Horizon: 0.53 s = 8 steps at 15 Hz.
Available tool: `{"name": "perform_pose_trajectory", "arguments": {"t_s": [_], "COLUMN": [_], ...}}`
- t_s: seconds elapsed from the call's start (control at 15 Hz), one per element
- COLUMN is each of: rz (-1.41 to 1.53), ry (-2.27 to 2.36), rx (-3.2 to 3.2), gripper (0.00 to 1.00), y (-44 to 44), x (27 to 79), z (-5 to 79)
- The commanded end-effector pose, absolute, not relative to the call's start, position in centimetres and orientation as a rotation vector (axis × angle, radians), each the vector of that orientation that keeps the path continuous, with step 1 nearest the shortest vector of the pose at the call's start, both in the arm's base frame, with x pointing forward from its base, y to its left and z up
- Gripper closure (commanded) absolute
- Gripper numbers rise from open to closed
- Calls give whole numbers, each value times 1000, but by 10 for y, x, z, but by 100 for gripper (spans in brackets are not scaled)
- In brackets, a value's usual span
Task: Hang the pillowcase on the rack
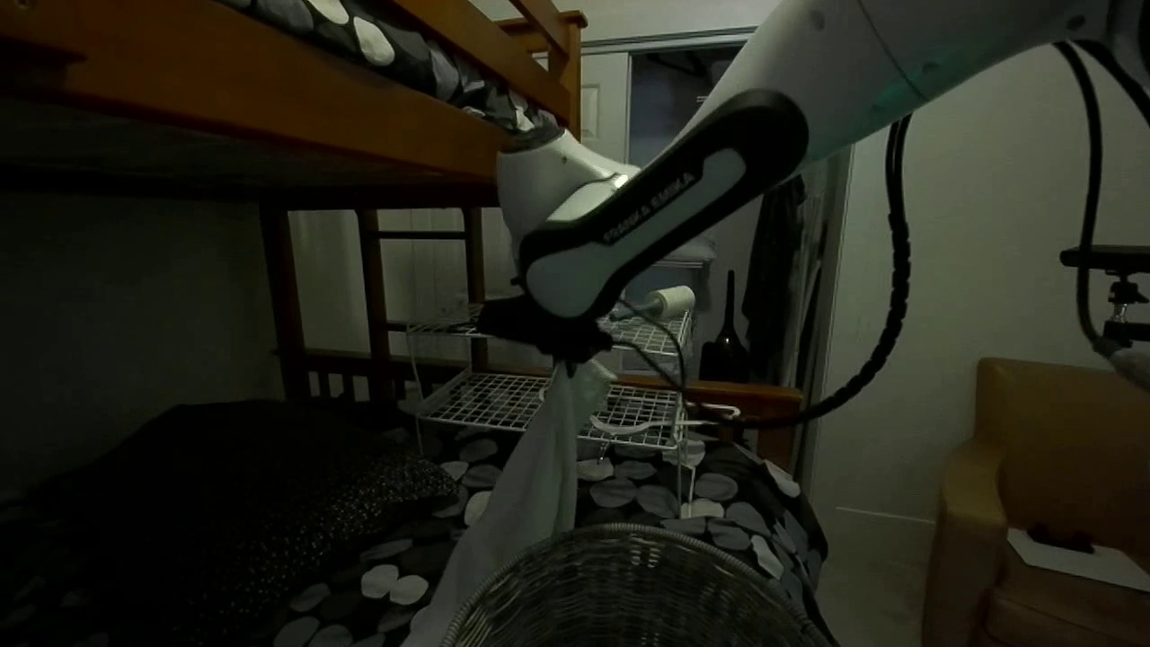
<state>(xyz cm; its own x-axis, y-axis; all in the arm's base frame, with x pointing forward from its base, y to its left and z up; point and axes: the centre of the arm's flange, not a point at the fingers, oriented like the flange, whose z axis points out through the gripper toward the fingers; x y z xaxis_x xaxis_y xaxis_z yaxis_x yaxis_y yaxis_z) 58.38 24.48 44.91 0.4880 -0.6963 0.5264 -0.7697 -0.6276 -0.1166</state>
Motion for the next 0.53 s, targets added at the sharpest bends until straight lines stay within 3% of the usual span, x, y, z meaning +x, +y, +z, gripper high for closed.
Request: {"name": "perform_pose_trajectory", "arguments": {"t_s": [0.0,0.13,0.2,0.47], "rz": [773,812,823,838], "ry": [-1215,-1311,-1273,-1381], "rx": [2537,2539,2500,2636], "gripper": [99,99,97,99], "y": [200,186,191,186], "x": [576,570,586,584], "z": [539,584,545,602]}}
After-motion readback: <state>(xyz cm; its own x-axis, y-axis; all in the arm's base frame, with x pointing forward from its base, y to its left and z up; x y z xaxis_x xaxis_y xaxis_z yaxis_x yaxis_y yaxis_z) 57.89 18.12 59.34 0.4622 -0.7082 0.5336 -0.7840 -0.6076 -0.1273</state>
